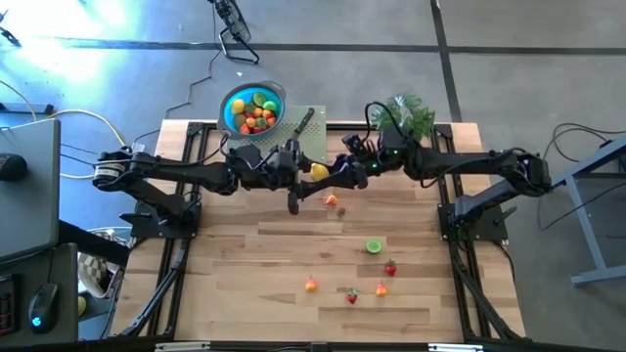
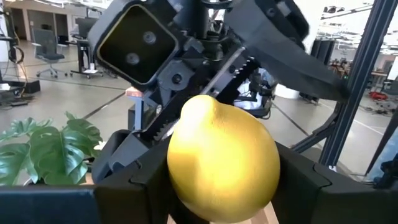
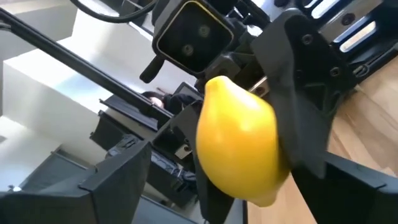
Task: Pick & Place Fruit
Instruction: Put the lemon into the strainer bowl on the shelf
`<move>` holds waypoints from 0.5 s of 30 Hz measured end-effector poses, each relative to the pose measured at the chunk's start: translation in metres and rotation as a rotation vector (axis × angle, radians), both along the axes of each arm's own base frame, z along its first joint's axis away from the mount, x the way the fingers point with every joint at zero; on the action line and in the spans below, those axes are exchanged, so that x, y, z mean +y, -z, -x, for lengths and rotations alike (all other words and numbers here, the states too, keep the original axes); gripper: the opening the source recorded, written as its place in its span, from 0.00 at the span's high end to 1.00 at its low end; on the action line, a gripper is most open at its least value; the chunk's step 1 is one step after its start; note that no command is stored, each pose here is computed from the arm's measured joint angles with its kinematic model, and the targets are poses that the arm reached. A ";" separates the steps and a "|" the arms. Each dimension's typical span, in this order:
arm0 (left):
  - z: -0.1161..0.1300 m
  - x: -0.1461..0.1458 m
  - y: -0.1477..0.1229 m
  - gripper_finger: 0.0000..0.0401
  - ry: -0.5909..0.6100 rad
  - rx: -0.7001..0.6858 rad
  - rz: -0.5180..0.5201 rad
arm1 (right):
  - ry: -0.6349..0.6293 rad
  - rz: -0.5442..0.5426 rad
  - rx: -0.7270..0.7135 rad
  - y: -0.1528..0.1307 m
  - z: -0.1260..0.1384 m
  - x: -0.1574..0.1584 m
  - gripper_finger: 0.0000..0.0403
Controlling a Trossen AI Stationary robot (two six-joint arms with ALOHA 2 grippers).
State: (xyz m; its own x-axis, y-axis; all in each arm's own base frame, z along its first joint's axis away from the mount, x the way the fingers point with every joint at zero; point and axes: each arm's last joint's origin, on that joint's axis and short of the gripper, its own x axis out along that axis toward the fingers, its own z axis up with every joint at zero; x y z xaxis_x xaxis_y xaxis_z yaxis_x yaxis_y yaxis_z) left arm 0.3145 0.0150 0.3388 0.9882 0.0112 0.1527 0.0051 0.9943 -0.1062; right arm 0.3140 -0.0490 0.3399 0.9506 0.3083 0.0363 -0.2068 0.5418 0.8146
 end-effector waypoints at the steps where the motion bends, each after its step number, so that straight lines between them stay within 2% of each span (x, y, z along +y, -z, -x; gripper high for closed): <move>1: 0.000 0.000 0.000 0.51 0.001 -0.001 -0.001 | -0.008 -0.006 0.003 0.000 0.000 -0.002 0.10; 10: 0.001 0.000 -0.004 0.51 -0.002 -0.039 -0.006 | -0.036 -0.020 0.010 0.000 0.005 -0.016 0.11; 15: 0.010 0.000 -0.014 0.51 -0.005 -0.074 -0.008 | -0.070 -0.008 -0.011 -0.008 0.014 -0.018 0.11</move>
State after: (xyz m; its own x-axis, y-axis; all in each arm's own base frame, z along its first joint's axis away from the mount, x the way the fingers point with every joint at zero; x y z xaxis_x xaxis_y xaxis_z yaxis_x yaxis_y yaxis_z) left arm 0.3049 0.0149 0.3528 0.9742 0.0149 0.2253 0.0074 0.9952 -0.0980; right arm 0.3004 -0.0669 0.3482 0.9262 0.3737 0.0493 -0.2529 0.5191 0.8165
